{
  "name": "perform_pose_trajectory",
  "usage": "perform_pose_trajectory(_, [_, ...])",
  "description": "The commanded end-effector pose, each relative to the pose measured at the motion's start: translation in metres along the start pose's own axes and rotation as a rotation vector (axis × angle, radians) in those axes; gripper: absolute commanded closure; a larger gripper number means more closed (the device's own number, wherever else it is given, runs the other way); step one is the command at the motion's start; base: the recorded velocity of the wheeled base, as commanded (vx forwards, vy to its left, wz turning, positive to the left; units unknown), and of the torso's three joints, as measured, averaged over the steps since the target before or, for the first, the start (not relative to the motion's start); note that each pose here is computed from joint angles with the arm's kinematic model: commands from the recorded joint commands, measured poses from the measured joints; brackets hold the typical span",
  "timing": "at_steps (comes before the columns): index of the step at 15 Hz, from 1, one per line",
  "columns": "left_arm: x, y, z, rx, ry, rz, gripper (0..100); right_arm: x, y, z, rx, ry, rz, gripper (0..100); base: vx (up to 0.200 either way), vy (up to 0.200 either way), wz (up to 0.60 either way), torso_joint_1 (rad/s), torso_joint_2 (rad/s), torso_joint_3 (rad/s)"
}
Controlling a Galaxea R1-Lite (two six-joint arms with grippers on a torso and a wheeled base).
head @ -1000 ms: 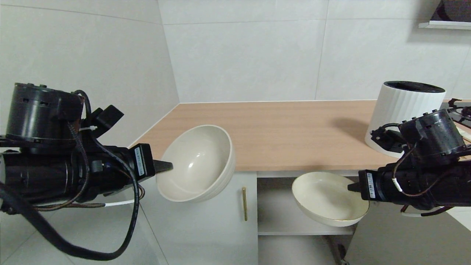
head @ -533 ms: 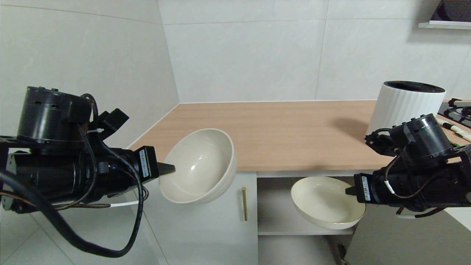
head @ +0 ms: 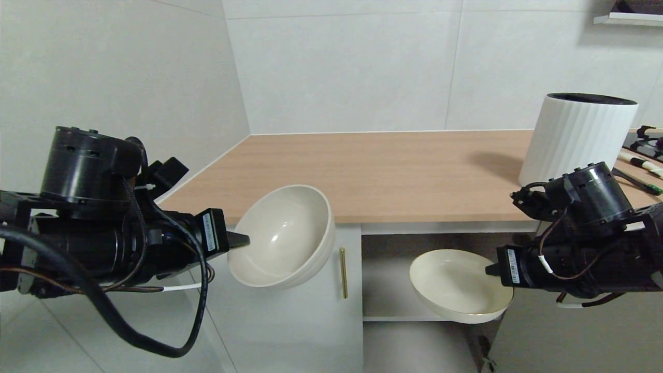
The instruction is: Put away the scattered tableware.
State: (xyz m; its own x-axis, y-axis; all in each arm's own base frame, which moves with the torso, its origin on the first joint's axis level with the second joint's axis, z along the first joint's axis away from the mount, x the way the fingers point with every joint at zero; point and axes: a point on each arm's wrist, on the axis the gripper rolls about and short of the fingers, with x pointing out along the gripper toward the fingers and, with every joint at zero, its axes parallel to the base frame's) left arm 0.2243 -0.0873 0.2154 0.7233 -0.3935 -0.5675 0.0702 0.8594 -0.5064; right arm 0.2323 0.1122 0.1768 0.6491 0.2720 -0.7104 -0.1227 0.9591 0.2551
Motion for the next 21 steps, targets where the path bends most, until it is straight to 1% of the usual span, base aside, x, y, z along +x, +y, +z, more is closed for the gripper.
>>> perform_pose_trajectory(1, [0.001, 0.000, 0.000, -0.001, 0.002, 0.001, 100, 0.001, 0.000, 0.000, -0.001, 0.002, 0.000, 100, 0.000, 0.000, 0.00, -0.159, 0.46, 0.286])
perform_pose_trajectory(10, [0.001, 0.000, 0.000, -0.001, 0.001, 0.000, 100, 0.003, 0.000, -0.001, -0.002, 0.008, -0.002, 100, 0.000, 0.000, 0.00, -0.125, 0.44, 0.309])
perform_pose_trajectory(14, [0.001, 0.000, 0.001, 0.000, 0.000, 0.000, 100, 0.006, 0.000, -0.001, -0.002, 0.017, -0.006, 100, 0.000, 0.000, 0.00, -0.024, 0.09, 0.059])
perform_pose_trajectory(16, [0.004, -0.003, -0.002, 0.010, 0.015, -0.005, 100, 0.018, 0.001, 0.000, 0.000, 0.012, 0.000, 100, 0.000, 0.000, 0.00, 0.000, 0.00, 0.000])
perform_pose_trajectory(17, [0.009, -0.007, -0.007, 0.027, 0.041, -0.008, 100, 0.041, 0.001, -0.004, -0.001, 0.026, -0.008, 100, 0.000, 0.000, 0.00, 0.000, 0.00, 0.000])
perform_pose_trajectory(18, [0.011, -0.007, -0.009, 0.040, 0.051, -0.007, 100, 0.055, -0.001, -0.009, -0.001, 0.028, -0.009, 100, 0.000, 0.000, 0.00, 0.000, 0.00, 0.000])
perform_pose_trajectory(20, [0.015, -0.007, -0.011, 0.046, 0.067, -0.002, 100, 0.077, -0.002, -0.015, 0.001, 0.003, 0.001, 100, 0.000, 0.000, 0.00, 0.000, 0.00, 0.000])
perform_pose_trajectory(21, [0.015, -0.007, -0.011, 0.046, 0.067, -0.002, 100, 0.077, -0.002, -0.015, 0.001, 0.003, 0.001, 100, 0.000, 0.000, 0.00, 0.000, 0.00, 0.000])
